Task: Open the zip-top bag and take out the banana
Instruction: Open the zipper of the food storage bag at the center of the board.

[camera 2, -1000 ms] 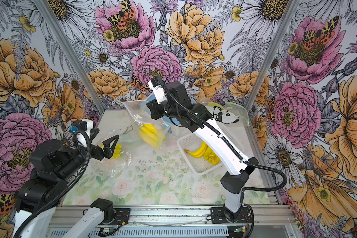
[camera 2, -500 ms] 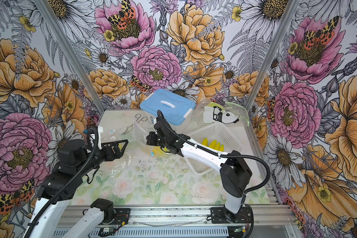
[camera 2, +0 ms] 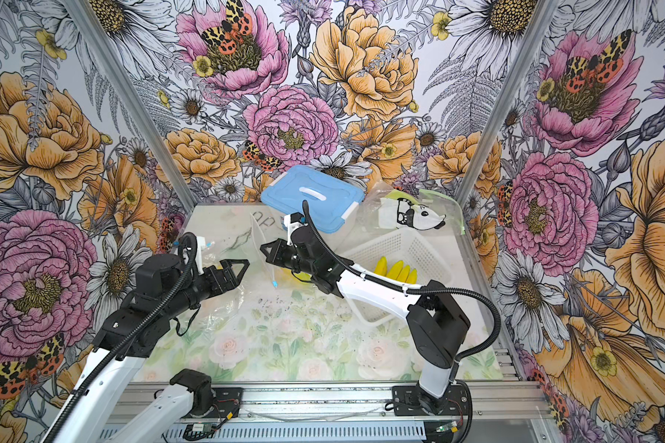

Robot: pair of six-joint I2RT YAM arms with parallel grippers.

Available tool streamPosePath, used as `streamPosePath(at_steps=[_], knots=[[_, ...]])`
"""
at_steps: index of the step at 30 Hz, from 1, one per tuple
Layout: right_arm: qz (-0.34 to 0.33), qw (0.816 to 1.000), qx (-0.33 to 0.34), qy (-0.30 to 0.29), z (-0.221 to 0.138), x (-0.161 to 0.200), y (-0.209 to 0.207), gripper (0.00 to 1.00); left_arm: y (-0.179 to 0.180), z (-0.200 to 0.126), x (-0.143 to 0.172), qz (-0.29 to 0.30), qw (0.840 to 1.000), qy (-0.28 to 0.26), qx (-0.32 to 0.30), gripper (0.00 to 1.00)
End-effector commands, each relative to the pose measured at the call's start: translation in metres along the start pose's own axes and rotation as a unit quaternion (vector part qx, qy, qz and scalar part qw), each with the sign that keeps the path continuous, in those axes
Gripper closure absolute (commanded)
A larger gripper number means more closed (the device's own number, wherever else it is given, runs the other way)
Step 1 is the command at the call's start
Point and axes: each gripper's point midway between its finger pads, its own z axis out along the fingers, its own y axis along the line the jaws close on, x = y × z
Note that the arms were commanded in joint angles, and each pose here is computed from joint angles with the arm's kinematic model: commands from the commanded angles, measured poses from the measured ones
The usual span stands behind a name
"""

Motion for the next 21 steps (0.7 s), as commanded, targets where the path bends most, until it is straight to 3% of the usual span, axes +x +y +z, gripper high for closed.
streamPosePath(at_steps=[1, 6, 12, 15, 21], knots=[[-0.010, 0.999, -0.044, -0.005, -0.003, -0.007, 0.031, 1.00, -0.002, 0.012, -0.012, -0.022, 1.000, -0.017, -0.002, 0.05], [-0.021, 0.999, -0.051, 0.001, -0.003, -0.007, 0.038, 1.00, -0.004, 0.030, -0.021, -0.033, 0.999, -0.017, -0.001, 0.06], [-0.025, 0.998, -0.049, 0.002, -0.005, -0.006, 0.037, 1.00, 0.002, 0.046, -0.029, -0.036, 0.999, -0.008, -0.019, 0.16], [-0.030, 0.998, -0.050, 0.002, -0.006, -0.007, 0.040, 1.00, 0.009, 0.051, -0.030, -0.044, 0.999, -0.005, -0.030, 0.24], [-0.039, 0.998, -0.046, 0.001, -0.010, -0.010, 0.041, 1.00, 0.017, 0.054, -0.038, -0.050, 0.998, -0.007, -0.045, 0.48]])
